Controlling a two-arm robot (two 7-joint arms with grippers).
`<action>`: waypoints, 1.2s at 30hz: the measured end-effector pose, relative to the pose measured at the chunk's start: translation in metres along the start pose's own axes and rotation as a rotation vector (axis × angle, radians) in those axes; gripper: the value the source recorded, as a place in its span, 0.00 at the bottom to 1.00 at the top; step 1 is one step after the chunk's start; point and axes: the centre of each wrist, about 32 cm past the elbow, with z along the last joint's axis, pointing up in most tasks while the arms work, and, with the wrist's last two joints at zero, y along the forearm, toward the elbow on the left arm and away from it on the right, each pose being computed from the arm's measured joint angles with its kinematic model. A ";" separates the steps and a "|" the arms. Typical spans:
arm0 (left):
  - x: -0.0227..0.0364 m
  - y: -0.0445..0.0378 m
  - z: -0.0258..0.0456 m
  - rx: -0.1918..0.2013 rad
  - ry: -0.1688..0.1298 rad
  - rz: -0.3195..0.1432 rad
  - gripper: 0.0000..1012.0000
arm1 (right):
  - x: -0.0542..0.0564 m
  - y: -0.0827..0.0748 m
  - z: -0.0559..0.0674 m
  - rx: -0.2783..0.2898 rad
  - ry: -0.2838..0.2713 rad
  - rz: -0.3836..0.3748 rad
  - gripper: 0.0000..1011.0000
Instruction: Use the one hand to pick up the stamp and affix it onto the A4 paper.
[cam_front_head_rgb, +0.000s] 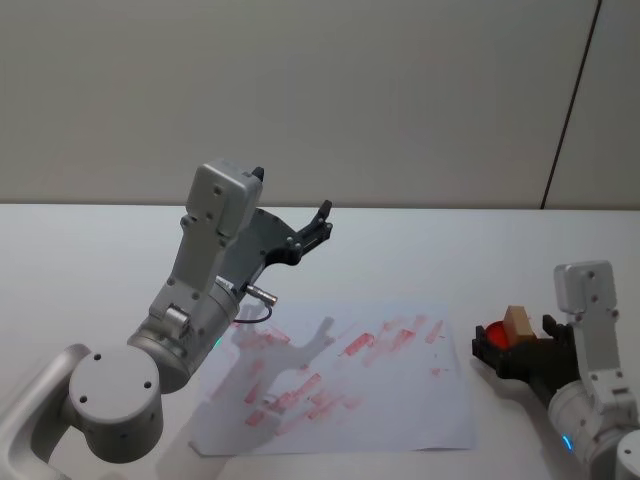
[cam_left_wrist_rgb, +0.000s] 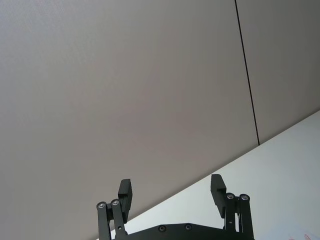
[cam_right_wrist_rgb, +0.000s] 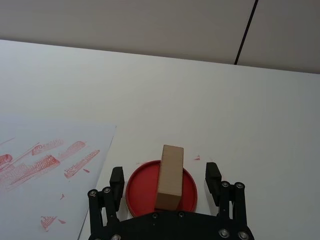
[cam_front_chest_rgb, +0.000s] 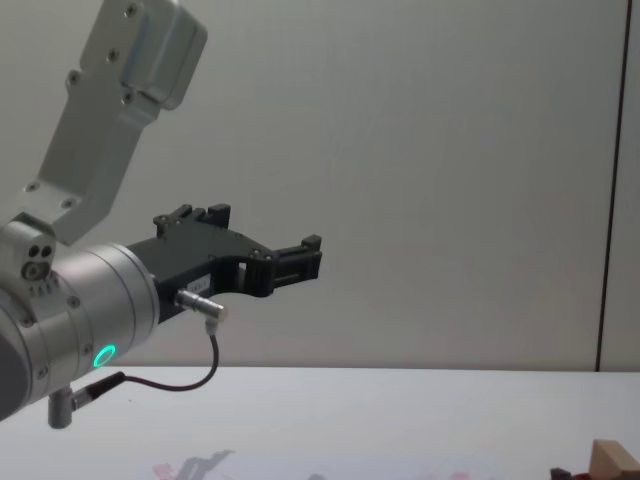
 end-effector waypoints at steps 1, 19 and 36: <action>0.0000 0.0000 0.0000 0.000 0.000 0.000 0.99 | 0.000 0.000 0.000 0.001 -0.001 -0.001 0.99; 0.0000 0.0000 0.0000 0.000 0.000 0.000 0.99 | 0.000 0.000 0.002 0.019 -0.010 -0.008 0.85; 0.0000 0.0000 0.0000 0.000 0.000 0.000 0.99 | 0.001 0.000 0.003 0.024 -0.011 -0.008 0.33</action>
